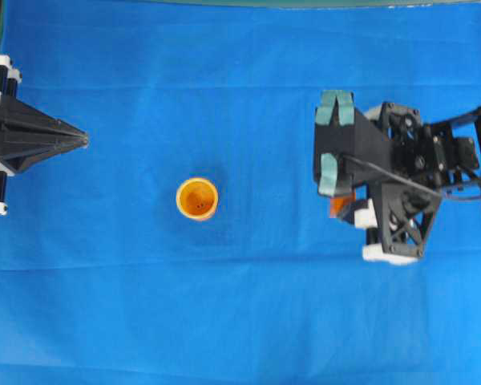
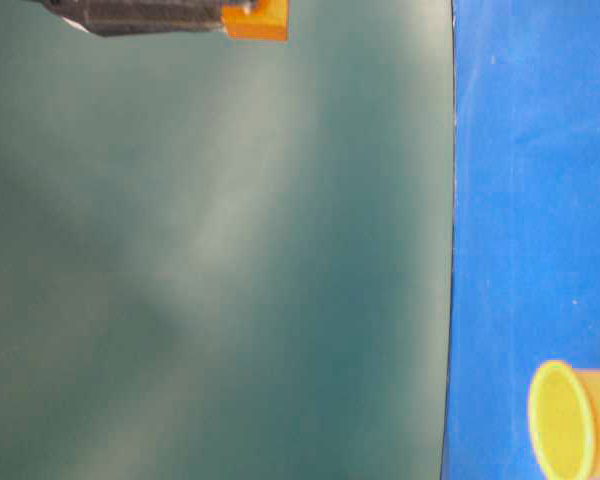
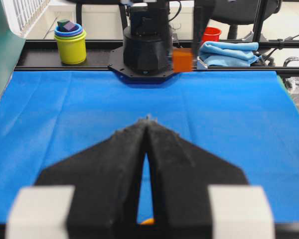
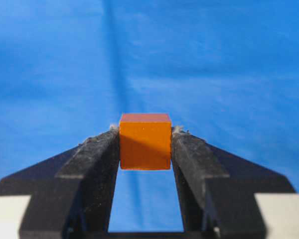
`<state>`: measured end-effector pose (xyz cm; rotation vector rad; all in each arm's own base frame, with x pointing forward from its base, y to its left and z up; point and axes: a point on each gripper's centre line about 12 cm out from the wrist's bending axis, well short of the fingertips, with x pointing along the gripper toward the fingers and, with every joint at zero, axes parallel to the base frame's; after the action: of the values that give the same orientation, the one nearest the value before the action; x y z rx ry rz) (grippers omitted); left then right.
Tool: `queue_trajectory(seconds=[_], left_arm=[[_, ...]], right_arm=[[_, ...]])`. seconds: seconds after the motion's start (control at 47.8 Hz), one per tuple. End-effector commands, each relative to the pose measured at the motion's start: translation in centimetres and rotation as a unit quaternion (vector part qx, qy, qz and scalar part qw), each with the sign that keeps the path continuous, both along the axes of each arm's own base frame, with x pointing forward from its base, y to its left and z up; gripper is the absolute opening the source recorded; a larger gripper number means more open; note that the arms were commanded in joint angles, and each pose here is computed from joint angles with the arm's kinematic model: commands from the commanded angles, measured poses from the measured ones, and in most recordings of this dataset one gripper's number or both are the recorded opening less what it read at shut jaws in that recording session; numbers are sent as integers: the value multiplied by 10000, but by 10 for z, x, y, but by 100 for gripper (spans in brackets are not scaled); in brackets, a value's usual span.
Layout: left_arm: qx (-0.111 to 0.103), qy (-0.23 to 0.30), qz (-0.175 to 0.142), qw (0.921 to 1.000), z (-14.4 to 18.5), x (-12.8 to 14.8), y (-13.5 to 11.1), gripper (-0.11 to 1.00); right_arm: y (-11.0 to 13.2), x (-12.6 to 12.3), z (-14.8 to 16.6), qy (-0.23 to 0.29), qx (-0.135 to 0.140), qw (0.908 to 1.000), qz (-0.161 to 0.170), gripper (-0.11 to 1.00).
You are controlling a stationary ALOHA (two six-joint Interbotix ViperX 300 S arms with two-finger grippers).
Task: Move the block forward with right arm.
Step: 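Drag the held orange cube toward the near table edge with the right gripper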
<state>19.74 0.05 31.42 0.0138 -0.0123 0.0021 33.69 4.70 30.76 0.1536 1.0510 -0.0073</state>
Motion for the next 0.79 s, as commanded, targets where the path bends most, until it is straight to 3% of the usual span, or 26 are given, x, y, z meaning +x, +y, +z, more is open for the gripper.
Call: queue_trajectory(seconds=[0.0,0.272,0.773], left_arm=[[24,-161,6,9999,14,2,0,0],[24,-146,14,9999,13,2,1,0],[16,-146,6,9999,14,3,0,0]], right_arm=[[10,2,14,-260,78,9996,62,41],[47,4,16,-333,403,9986,124,41],[119,16,21,-357,729,9955,495,41]])
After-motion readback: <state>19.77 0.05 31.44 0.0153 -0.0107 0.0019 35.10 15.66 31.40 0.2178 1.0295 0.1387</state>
